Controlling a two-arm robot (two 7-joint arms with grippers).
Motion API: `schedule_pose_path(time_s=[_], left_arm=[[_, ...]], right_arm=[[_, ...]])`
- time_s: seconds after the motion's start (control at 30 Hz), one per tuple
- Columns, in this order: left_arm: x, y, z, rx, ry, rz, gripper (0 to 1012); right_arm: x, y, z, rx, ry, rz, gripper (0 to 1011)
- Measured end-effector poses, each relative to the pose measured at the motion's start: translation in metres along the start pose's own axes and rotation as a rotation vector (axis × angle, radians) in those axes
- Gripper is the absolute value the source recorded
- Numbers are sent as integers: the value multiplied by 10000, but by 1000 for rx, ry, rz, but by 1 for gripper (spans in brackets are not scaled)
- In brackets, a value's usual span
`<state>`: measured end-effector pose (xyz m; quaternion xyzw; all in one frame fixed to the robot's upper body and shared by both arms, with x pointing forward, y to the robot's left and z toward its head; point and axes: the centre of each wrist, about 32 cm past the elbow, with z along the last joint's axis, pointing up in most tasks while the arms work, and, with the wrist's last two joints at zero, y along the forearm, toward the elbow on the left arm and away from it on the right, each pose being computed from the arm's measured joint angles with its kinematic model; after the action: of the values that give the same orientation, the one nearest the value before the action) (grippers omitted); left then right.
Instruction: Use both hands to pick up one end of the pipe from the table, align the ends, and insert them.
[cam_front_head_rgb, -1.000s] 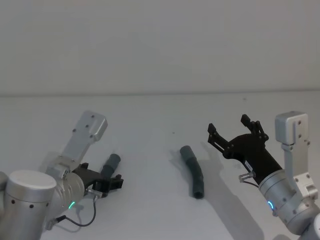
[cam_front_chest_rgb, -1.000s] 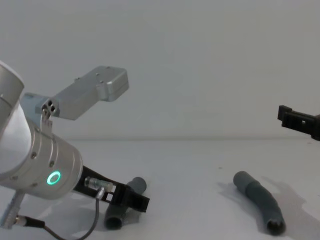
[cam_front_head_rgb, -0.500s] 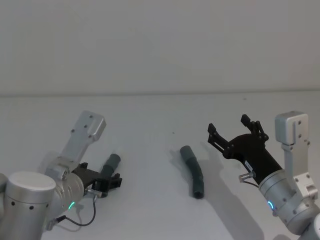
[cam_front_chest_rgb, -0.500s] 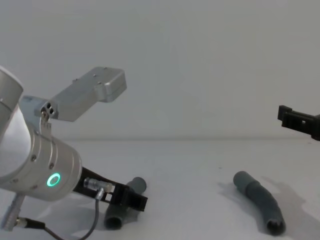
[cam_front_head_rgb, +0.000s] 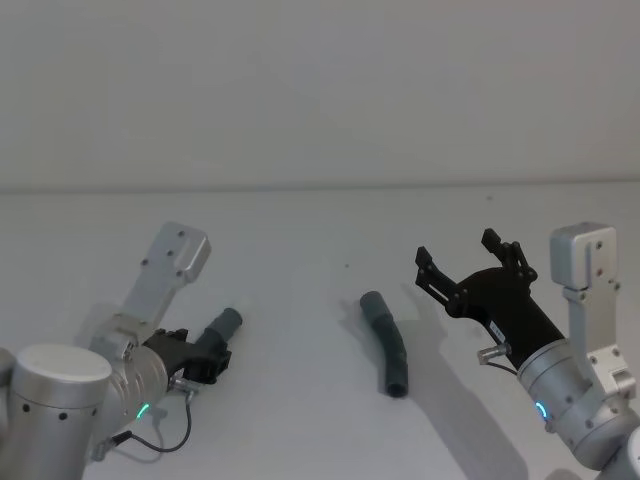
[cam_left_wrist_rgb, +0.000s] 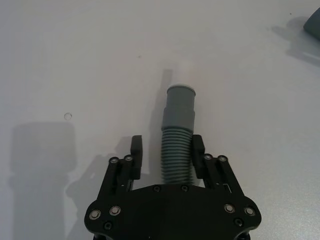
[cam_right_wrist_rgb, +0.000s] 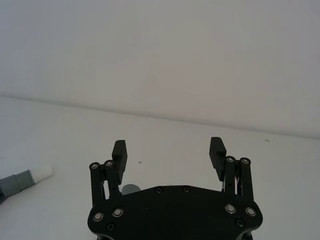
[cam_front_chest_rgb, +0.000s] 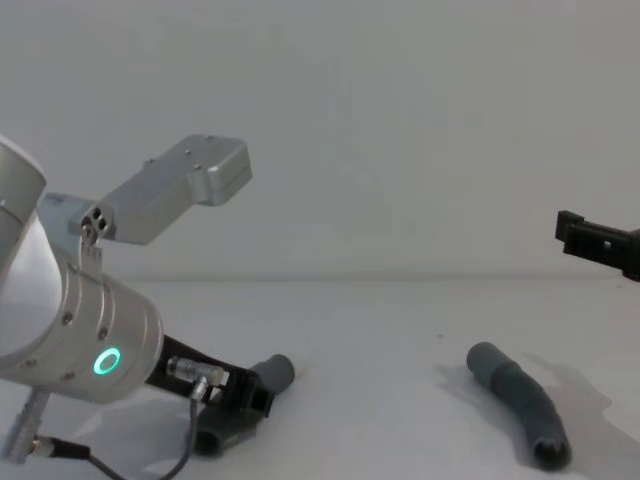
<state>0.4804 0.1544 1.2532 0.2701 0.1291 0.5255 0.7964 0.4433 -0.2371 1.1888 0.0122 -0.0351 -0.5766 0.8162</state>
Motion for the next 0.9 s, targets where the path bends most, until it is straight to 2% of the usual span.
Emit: schedule_pose_path(time_s=[0.03, 0.1, 0.13, 0.17, 0.27, 0.3, 0.9], left_arm=[[0, 0, 0, 0, 0, 0, 558], [1, -1, -1, 0, 0, 0, 498], [1, -1, -2, 0, 0, 0, 430], [1, -1, -2, 0, 0, 0, 430], [1, -2, -3, 0, 1, 1, 306], [1, -2, -3, 0, 1, 1, 294], [0, -2, -3, -1, 1, 0, 290]], right_arm=[[0, 0, 0, 0, 0, 0, 1001], [0, 0, 0, 0, 0, 0, 1001], [0, 0, 0, 0, 0, 0, 1001], [0, 0, 0, 0, 0, 0, 1001], [0, 0, 0, 0, 0, 0, 1001], [0, 0, 0, 0, 0, 0, 1001], [0, 0, 0, 0, 0, 0, 1001]])
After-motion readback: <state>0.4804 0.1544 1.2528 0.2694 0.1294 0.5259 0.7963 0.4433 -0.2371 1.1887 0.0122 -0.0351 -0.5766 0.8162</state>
